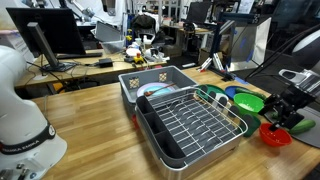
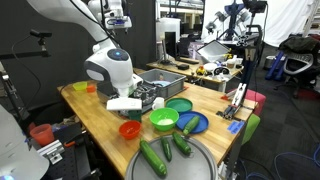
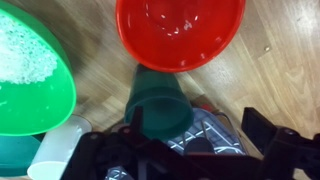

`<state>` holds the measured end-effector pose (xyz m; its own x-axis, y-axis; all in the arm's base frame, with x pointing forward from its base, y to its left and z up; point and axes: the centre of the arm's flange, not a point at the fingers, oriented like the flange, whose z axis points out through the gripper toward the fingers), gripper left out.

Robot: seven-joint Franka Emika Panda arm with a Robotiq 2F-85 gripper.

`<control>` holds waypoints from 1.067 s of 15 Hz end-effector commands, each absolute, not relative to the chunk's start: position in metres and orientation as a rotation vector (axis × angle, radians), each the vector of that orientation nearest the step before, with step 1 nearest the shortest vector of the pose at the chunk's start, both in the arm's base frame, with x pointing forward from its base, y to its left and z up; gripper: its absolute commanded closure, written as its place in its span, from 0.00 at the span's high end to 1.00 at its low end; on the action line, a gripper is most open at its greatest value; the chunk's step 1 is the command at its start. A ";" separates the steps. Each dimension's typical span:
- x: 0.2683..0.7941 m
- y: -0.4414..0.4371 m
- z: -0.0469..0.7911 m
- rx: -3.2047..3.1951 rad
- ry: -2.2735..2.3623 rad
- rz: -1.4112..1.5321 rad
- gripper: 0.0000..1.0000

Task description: Pour the contents in the dark green cup into the orange bowl

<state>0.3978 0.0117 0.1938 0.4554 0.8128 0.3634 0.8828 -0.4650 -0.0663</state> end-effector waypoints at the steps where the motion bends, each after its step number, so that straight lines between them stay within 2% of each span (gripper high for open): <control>1: 0.401 0.001 0.183 -2.481 -1.441 -0.476 1.00; 16: 0.433 0.002 0.155 -2.440 -1.457 -0.445 1.00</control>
